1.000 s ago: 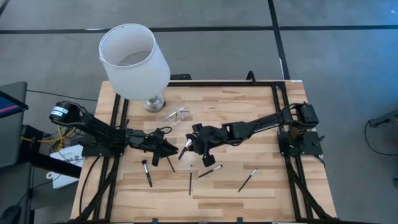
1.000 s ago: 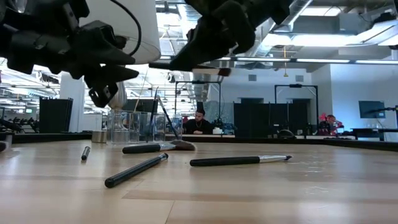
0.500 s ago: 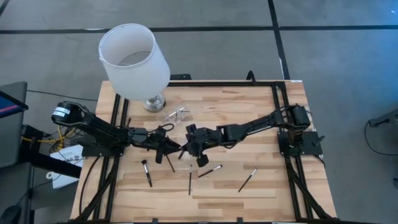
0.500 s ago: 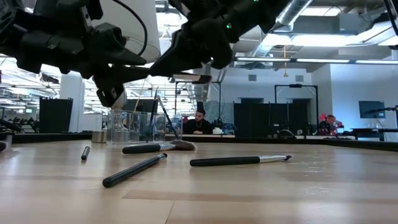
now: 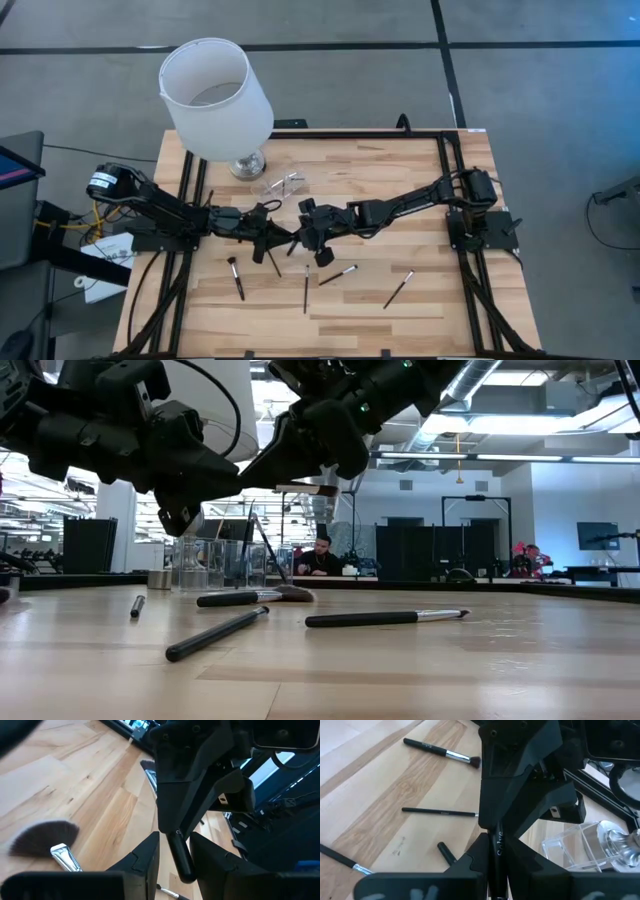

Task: Put items in baskets/containers
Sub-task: Put the black powder brush in the transparent organizer

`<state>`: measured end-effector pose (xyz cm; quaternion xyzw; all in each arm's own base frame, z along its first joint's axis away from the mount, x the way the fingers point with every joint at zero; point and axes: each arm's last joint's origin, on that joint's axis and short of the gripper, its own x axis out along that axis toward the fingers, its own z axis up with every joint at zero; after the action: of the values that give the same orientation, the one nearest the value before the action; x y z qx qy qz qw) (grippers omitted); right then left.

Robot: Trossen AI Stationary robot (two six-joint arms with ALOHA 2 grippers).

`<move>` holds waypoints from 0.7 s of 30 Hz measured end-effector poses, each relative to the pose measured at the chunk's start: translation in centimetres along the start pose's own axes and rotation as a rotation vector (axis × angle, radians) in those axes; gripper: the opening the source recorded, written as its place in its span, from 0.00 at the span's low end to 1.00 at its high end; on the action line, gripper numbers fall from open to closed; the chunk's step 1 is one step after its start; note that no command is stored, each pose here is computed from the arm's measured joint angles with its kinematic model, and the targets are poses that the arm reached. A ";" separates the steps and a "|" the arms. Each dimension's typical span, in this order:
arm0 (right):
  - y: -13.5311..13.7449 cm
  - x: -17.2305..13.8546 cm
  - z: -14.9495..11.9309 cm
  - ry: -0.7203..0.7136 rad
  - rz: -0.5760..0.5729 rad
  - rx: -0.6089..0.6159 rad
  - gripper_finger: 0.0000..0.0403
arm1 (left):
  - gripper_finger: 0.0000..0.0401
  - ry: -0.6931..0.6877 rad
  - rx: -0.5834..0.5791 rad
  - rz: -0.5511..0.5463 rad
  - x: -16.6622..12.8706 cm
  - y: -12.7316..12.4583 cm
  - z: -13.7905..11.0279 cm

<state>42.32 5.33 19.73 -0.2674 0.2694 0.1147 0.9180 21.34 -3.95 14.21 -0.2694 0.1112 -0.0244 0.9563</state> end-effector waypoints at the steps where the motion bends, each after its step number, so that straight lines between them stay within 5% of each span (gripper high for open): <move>1: 0.0 0.0 0.0 0.000 0.000 0.000 0.08 | 0.26 -0.001 0.000 0.000 0.0 0.0 0.0; 12: 0.0 0.0 0.0 -0.006 -0.011 -0.019 0.08 | 0.10 0.001 0.004 0.007 0.0 0.0 0.0; 21: 0.0 0.0 0.1 -0.004 -0.031 -0.010 0.15 | 0.12 -0.012 0.024 0.013 0.0 0.0 0.0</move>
<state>42.39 5.37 19.83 -0.2760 0.2627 0.1023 0.9189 21.33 -3.92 14.23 -0.2574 0.1072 -0.0179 0.9602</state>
